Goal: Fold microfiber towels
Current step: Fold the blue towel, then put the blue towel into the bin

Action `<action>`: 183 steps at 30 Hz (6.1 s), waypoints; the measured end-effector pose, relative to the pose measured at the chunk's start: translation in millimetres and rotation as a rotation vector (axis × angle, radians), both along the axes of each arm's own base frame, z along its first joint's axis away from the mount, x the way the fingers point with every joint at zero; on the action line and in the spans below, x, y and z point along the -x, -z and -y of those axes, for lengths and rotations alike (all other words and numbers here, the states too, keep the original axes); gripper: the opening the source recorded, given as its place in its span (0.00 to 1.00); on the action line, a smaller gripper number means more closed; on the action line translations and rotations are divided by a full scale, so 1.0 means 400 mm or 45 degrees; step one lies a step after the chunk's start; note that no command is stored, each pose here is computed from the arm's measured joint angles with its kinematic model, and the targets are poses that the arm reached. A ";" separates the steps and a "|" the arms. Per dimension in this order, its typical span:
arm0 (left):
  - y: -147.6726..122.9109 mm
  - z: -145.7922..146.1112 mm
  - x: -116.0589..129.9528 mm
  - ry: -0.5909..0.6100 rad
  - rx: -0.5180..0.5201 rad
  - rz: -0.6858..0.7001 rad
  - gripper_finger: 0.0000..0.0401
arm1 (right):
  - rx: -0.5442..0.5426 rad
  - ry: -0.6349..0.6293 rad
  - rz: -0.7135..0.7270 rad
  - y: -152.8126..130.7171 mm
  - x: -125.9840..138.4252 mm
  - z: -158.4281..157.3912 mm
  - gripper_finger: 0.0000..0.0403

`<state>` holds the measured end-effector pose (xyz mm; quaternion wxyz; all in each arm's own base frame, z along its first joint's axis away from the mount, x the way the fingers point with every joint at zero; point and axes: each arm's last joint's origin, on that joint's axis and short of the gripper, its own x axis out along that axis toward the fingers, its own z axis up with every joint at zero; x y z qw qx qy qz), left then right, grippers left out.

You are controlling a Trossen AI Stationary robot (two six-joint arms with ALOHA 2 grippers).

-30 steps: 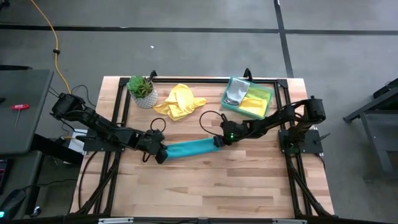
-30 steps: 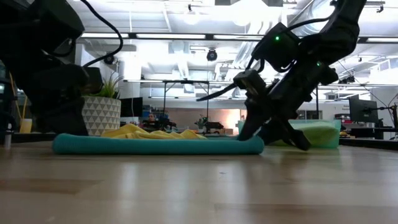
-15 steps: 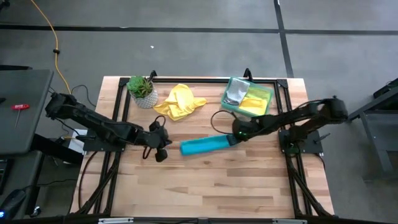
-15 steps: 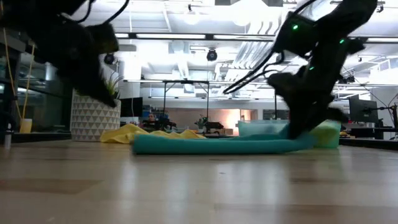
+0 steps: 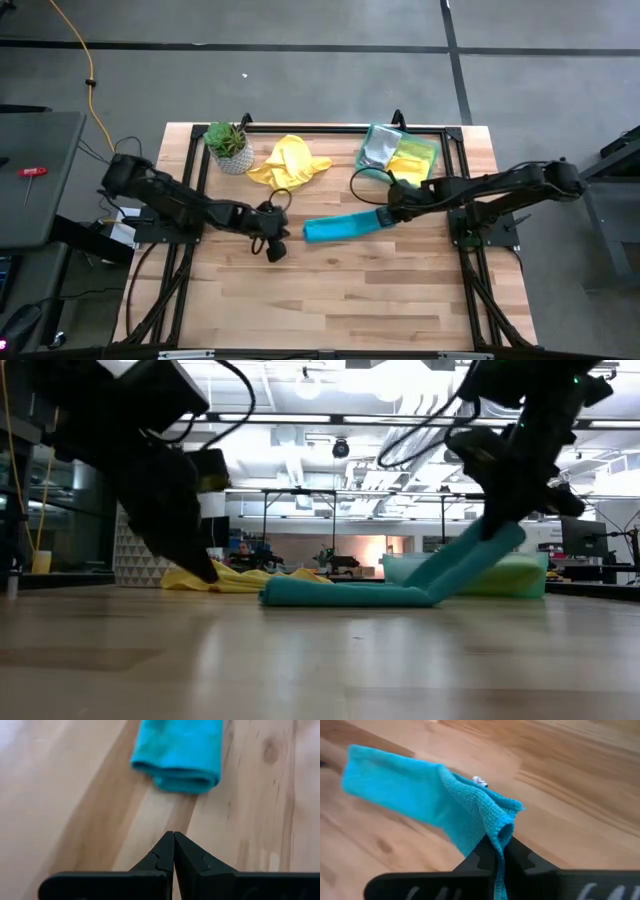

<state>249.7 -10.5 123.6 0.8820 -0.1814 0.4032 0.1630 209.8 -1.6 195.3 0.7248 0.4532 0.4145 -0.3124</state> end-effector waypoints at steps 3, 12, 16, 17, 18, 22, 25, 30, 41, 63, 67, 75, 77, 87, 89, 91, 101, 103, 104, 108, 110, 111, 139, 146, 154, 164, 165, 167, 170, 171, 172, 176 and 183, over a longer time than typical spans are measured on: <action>0.022 0.009 -0.023 -0.006 0.009 0.009 0.00 | 0.000 -0.013 0.032 -0.021 -0.015 -0.004 0.00; 0.065 0.008 -0.099 -0.037 -0.026 0.002 0.00 | -0.023 -0.032 0.089 -0.041 -0.055 -0.026 0.00; 0.061 0.007 -0.108 0.001 -0.080 0.000 0.00 | -0.045 -0.052 0.139 -0.036 -0.091 -0.048 0.00; 0.062 0.007 -0.108 0.007 -0.090 -0.002 0.00 | -0.053 -0.051 0.158 -0.034 -0.104 -0.053 0.00; 0.062 0.007 -0.108 0.013 -0.092 -0.003 0.00 | -0.061 -0.051 0.178 -0.032 -0.117 -0.058 0.00; 0.062 0.006 -0.107 0.023 -0.089 -0.008 0.00 | -0.071 -0.064 0.273 -0.028 -0.172 -0.070 0.00; 0.063 0.006 -0.107 0.030 -0.093 -0.009 0.00 | -0.069 -0.060 0.320 -0.020 -0.211 -0.073 0.00; 0.063 0.006 -0.108 -0.003 -0.087 0.004 0.00 | -0.069 -0.041 0.376 0.002 -0.272 -0.070 0.00; 0.062 0.005 -0.110 0.020 -0.105 0.016 0.00 | -0.127 0.032 0.443 0.093 -0.387 -0.077 0.00; 0.057 0.006 -0.113 0.058 -0.106 0.035 0.00 | -0.090 -0.065 0.559 0.066 -0.414 -0.057 0.48; 0.053 0.007 -0.111 0.091 -0.090 0.025 0.00 | -0.005 -0.159 0.580 0.015 -0.396 -0.032 0.60; 0.008 0.009 -0.086 0.162 -0.079 -0.008 0.00 | 0.221 -0.427 0.401 -0.076 -0.304 -0.008 0.63; -0.024 0.007 -0.073 0.169 -0.090 -0.002 0.00 | 0.260 -0.517 0.326 -0.089 -0.275 -0.014 0.63; -0.157 -0.015 -0.053 0.165 -0.175 0.284 0.00 | 0.331 -0.651 0.299 -0.001 -0.159 -0.057 0.55; -0.154 -0.027 -0.071 0.170 -0.164 0.346 0.00 | 0.318 -0.602 0.390 0.035 -0.147 -0.056 0.47; -0.135 -0.039 -0.088 0.165 -0.155 0.364 0.00 | 0.306 -0.548 0.497 0.067 -0.145 -0.053 0.36; -0.038 -0.060 -0.179 0.184 -0.176 0.402 0.00 | 0.313 -0.521 0.500 0.175 -0.156 -0.050 0.08; -0.037 -0.056 -0.182 0.223 -0.166 0.399 0.00 | 0.328 -0.541 0.530 0.177 -0.180 -0.054 0.07; -0.036 -0.054 -0.184 0.246 -0.164 0.393 0.00 | 0.339 -0.554 0.537 0.178 -0.185 -0.056 0.06; -0.030 -0.050 -0.184 0.283 -0.182 0.364 0.00 | 0.352 -0.570 0.520 0.189 -0.212 -0.058 0.01; -0.022 -0.052 -0.178 0.298 -0.192 0.306 0.00 | 0.359 -0.556 0.518 0.196 -0.228 -0.057 0.02; -0.015 -0.052 -0.173 0.313 -0.202 0.269 0.00 | 0.358 -0.557 0.498 0.200 -0.225 -0.057 0.02; 0.017 -0.056 -0.134 0.509 -0.407 -0.067 0.00 | 0.331 -0.345 0.426 0.107 -0.176 -0.017 0.00; -0.049 -0.057 -0.109 0.577 -0.479 -0.058 0.00 | 0.276 -0.265 0.496 0.051 -0.152 0.019 0.13; -0.143 -0.089 -0.051 0.422 -0.448 -0.037 0.00 | 0.048 -0.159 0.536 0.077 -0.171 0.037 0.52; -0.115 -0.031 0.003 0.355 -0.199 -0.048 0.00 | -0.103 -0.122 0.460 0.204 -0.218 0.029 0.68; -0.100 -0.029 0.004 0.329 -0.182 -0.040 0.00 | -0.112 -0.112 0.466 0.209 -0.222 0.030 0.68; -0.064 -0.027 0.014 0.277 -0.135 -0.067 0.00 | -0.121 -0.100 0.486 0.219 -0.229 0.033 0.68; -0.028 -0.028 0.014 0.236 -0.121 -0.041 0.00 | -0.147 -0.099 0.524 0.230 -0.238 0.033 0.68; -0.017 -0.030 0.013 0.222 -0.131 -0.045 0.00 | -0.156 -0.099 0.536 0.231 -0.241 0.033 0.68; -0.004 -0.033 0.013 0.209 -0.141 -0.063 0.00 | -0.162 -0.099 0.539 0.234 -0.242 0.033 0.68; 0.035 -0.046 -0.002 0.178 -0.148 -0.088 0.00 | -0.186 -0.079 0.535 0.242 -0.244 0.031 0.68; 0.080 -0.050 -0.037 0.150 -0.167 -0.020 0.00 | -0.245 -0.098 0.532 0.245 -0.253 0.009 0.68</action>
